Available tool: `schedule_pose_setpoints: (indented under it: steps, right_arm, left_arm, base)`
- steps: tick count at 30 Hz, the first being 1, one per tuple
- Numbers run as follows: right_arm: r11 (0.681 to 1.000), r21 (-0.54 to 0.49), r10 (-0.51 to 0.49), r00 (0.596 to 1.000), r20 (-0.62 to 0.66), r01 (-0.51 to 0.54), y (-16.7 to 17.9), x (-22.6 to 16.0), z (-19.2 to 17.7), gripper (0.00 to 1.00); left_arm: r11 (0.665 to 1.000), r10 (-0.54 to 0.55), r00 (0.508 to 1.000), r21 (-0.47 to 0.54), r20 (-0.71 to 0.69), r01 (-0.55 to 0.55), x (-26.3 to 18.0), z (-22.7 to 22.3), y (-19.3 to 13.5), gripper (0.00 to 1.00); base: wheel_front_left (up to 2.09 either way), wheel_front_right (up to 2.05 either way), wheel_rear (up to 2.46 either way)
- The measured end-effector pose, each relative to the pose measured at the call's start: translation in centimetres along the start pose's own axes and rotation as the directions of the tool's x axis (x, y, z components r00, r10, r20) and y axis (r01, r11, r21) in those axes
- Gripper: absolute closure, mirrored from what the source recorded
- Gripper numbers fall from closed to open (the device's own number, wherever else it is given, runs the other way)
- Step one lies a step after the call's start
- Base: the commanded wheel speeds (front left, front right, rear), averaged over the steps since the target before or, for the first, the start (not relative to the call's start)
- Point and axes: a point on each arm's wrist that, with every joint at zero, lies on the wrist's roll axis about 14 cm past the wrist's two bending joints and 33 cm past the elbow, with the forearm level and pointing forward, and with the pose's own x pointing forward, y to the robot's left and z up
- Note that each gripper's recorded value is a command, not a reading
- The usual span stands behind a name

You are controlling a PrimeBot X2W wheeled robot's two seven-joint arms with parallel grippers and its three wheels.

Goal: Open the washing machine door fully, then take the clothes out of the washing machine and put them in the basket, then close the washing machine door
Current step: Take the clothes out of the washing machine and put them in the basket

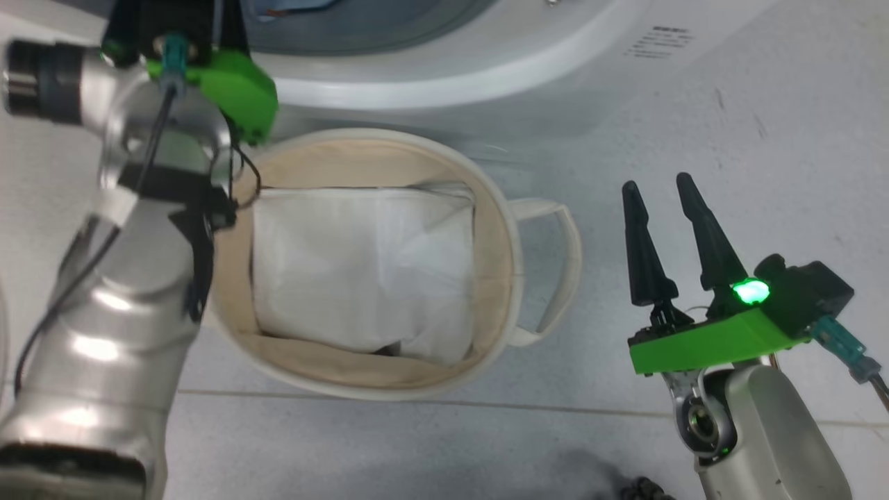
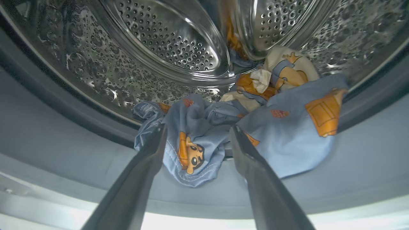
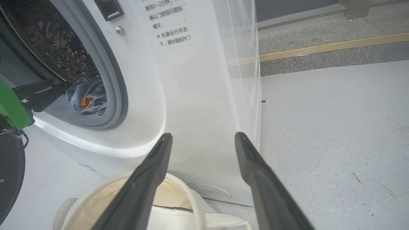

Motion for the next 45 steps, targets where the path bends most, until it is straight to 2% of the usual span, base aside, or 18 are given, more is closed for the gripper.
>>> schedule_pose_setpoints:
  steps: [6, 16, 22, 30, 31, 32, 45]
  right_arm:
    - [1.000, 0.009, -0.027, 1.000, -0.012, 0.027, -1.1, 0.0, -0.5, 0.00]
    - [0.999, 0.006, -0.051, 0.998, -0.020, 0.051, -2.3, 0.2, -0.8, 0.00]
    - [0.999, 0.011, -0.052, 0.998, -0.034, 0.053, -2.4, 0.3, -1.5, 0.00]
    - [0.999, 0.012, -0.045, 0.998, -0.034, 0.046, -2.4, 1.0, -1.8, 0.00]
    - [0.999, 0.013, -0.044, 0.998, -0.034, 0.044, -2.4, 1.1, -1.8, 0.00]
    - [0.999, 0.013, -0.043, 0.998, -0.034, 0.043, -2.4, 1.2, -1.9, 0.00]
    - [1.000, 0.010, -0.004, 1.000, -0.005, 0.004, -1.0, 1.7, -0.9, 0.00]
  left_arm:
    - [0.998, -0.012, 0.997, 0.061, -0.072, 0.017, 3.0, -0.8, -1.4, 0.00]
    - [0.981, 0.026, 0.985, 0.195, -0.171, 0.007, 6.1, -3.9, -0.9, 0.00]
    - [0.959, 0.066, 0.973, 0.282, -0.221, -0.001, 7.0, -5.5, -0.3, 0.00]
    - [0.950, 0.109, 0.967, 0.309, -0.231, -0.033, 8.7, -5.3, 0.4, 0.00]
    - [0.950, 0.109, 0.967, 0.309, -0.232, -0.033, 8.7, -5.3, 0.4, 0.27]
    - [0.950, 0.108, 0.966, 0.309, -0.233, -0.032, 8.8, -5.3, 0.4, 1.00]
    - [0.962, 0.062, 0.983, 0.272, -0.170, -0.013, 7.1, -4.5, 0.0, 1.00]
  base:
    - [0.00, 0.00, 0.00]
    - [0.00, 0.00, 0.00]
    - [0.00, 0.00, 0.00]
    - [0.00, 0.00, 0.00]
    - [0.00, 0.00, 0.00]
    - [0.00, 0.00, 0.00]
    - [0.00, 0.00, 0.00]
